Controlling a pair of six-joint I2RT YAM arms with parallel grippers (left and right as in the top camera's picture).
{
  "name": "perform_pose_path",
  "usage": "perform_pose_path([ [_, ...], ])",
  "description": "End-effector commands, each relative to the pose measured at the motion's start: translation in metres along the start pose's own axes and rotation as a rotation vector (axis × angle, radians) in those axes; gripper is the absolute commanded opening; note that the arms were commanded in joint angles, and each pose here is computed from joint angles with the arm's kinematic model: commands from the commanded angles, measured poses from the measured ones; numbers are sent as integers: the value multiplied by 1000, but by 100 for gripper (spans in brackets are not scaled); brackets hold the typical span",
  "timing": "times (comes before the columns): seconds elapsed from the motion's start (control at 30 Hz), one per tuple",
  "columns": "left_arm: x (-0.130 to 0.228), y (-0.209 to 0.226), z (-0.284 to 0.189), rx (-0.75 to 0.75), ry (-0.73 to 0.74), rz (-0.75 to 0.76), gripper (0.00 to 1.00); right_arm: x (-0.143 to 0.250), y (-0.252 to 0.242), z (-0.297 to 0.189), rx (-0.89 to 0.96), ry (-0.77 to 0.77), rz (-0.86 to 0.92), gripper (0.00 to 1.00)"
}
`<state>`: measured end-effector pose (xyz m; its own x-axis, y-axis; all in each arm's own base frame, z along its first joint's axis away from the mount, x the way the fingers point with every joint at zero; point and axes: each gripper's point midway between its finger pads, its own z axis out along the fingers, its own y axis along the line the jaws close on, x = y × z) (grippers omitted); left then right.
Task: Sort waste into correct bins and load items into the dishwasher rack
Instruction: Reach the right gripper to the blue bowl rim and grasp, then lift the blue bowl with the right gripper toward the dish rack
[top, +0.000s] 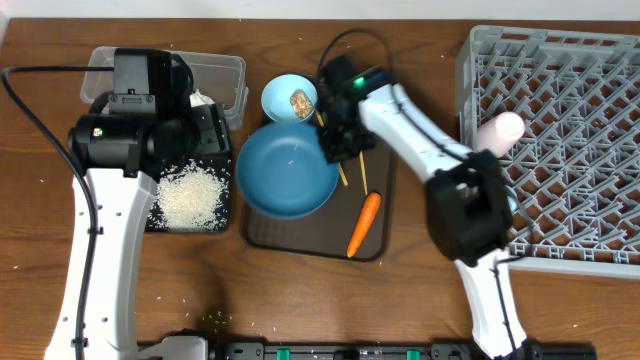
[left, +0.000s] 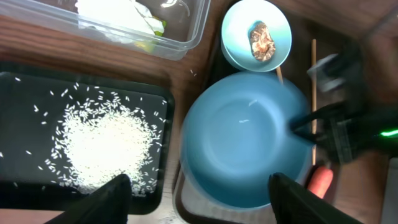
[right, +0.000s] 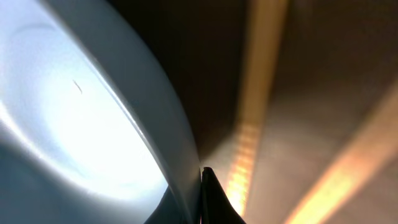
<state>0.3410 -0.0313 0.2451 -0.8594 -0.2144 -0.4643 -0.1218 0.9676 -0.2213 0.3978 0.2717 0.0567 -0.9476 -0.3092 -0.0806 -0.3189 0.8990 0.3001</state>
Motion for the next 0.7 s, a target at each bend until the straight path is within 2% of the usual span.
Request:
perform_pose_path([
  [0.0, 4, 5, 5, -17, 18, -5, 77, -24, -17, -97, 34, -227, 9, 1],
  [0.13, 4, 5, 5, -16, 17, -5, 83, -27, -58, -161, 151, -367, 76, 1],
  [0.27, 4, 5, 5, -16, 17, -5, 89, -16, -117, -220, 344, -475, 186, 1],
  [0.33, 4, 5, 5, -16, 17, -5, 94, -3, -151, -248, 458, -508, 259, 1],
  [0.37, 4, 5, 5, -16, 17, -5, 99, 5, -168, -260, 517, -520, 310, 1],
  [0.5, 4, 5, 5, -16, 17, -5, 98, 44, -228, -307, 703, -554, 500, 1],
  [0.67, -1, 4, 5, -12, 0, -3, 98, 81, -281, -340, 812, -570, 650, 1],
])
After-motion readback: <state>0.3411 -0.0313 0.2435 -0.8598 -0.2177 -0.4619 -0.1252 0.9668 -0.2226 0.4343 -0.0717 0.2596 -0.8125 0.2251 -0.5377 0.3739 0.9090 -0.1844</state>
